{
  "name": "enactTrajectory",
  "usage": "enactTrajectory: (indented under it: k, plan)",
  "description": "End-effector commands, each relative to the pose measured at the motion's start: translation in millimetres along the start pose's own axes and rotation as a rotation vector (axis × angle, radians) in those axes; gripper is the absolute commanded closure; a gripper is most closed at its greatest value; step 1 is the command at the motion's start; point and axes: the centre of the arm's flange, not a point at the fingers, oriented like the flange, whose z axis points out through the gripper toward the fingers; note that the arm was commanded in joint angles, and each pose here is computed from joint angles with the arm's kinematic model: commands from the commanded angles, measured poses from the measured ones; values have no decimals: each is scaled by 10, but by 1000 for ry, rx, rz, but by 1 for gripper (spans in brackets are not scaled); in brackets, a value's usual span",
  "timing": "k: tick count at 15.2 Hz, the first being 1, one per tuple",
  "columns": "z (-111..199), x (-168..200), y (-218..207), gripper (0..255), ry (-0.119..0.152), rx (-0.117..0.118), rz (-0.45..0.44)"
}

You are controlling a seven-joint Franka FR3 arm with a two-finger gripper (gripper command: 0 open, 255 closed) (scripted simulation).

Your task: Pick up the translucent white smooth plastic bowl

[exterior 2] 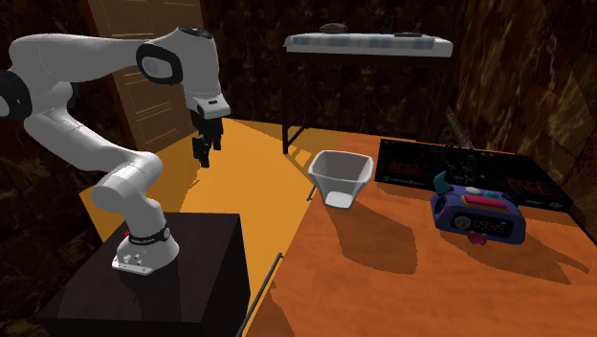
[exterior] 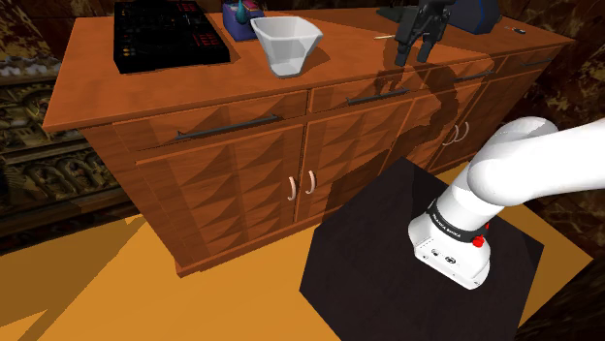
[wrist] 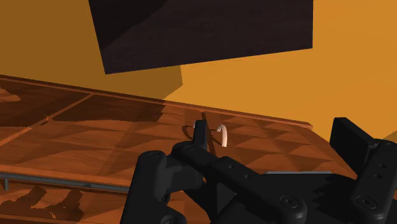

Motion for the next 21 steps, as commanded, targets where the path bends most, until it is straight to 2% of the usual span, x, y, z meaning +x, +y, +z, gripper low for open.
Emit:
enactTrajectory:
  k: [1,21]
  plan:
    - [0,0,0,0,0,0,0]
    - [-178,2537,418,0,54,177,59]
